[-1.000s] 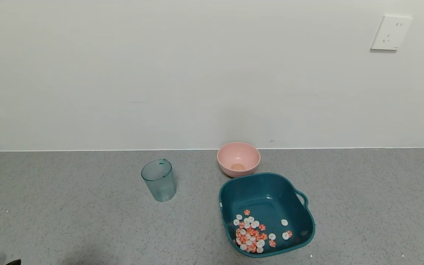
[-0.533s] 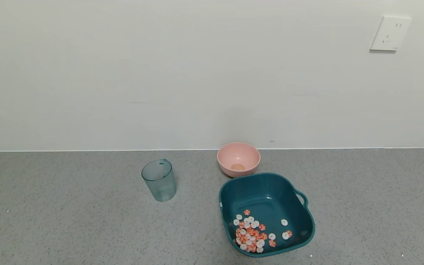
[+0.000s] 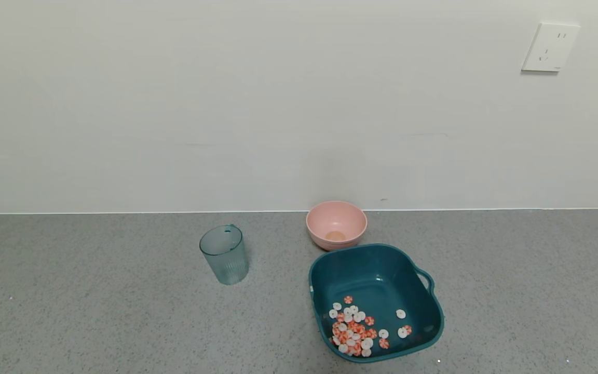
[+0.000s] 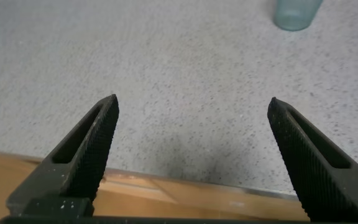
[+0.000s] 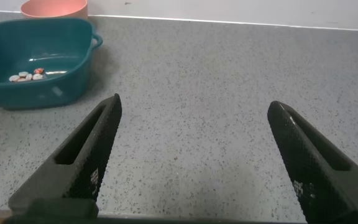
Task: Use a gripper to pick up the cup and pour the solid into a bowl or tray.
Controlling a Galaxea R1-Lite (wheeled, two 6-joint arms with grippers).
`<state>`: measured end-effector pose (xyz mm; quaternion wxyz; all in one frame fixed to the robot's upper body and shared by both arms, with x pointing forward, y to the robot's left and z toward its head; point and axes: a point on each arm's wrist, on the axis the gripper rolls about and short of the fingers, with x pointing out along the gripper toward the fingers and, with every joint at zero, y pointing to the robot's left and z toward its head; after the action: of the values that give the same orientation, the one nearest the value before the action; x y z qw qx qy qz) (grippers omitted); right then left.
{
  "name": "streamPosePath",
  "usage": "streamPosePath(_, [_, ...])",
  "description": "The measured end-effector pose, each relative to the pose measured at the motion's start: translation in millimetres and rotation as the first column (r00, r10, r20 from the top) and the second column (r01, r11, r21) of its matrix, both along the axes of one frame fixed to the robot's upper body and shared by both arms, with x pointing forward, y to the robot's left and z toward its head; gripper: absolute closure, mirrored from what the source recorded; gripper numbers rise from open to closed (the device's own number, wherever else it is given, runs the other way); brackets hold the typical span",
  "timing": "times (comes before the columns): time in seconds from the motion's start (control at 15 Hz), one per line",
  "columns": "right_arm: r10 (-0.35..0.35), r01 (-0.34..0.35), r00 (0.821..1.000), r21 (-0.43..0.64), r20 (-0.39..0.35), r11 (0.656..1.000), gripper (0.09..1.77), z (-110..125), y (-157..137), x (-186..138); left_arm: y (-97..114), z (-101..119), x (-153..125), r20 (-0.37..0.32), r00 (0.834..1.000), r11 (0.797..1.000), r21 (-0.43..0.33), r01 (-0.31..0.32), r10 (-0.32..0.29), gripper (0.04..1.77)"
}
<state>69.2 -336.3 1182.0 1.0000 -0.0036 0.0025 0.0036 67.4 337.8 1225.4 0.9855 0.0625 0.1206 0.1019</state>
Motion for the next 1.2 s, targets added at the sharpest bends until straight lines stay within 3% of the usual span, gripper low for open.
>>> streamPosePath(0.2, [0.000, 0.000, 1.000, 0.000, 0.000, 1.000, 0.15, 0, 0, 0, -2, -4, -8, 0.075, 0.993, 0.995, -0.015, 0.095, -0.094, 0.09])
streamPosePath(0.33, [0.000, 0.000, 1.000, 0.000, 0.000, 1.000, 0.15, 0, 0, 0, -3, -4, -12, 0.162, 0.978, 0.991, -0.011, 0.136, -0.132, 0.09])
streamPosePath(0.6, [0.000, 0.000, 1.000, 0.000, 0.000, 1.000, 0.15, 0, 0, 0, -3, -17, -5, 0.325, 0.936, 0.990, 0.007, 0.137, -0.132, 0.09])
streamPosePath(0.87, [0.000, 0.000, 1.000, 0.000, 0.000, 1.000, 0.15, 0, 0, 0, -3, -20, -1, 0.422, 0.896, 0.990, 0.025, 0.137, -0.134, 0.09])
streamPosePath(1.0, [0.000, 0.000, 1.000, 0.000, 0.000, 1.000, 0.15, 0, 0, 0, -3, -24, 0, 0.398, 0.904, 0.987, 0.026, 0.161, -0.158, 0.09])
streamPosePath(1.2, [0.000, 0.000, 1.000, 0.000, 0.000, 1.000, 0.15, 0, 0, 0, -5, -40, 2, 0.262, 0.942, 0.975, -0.014, 0.222, -0.211, 0.09])
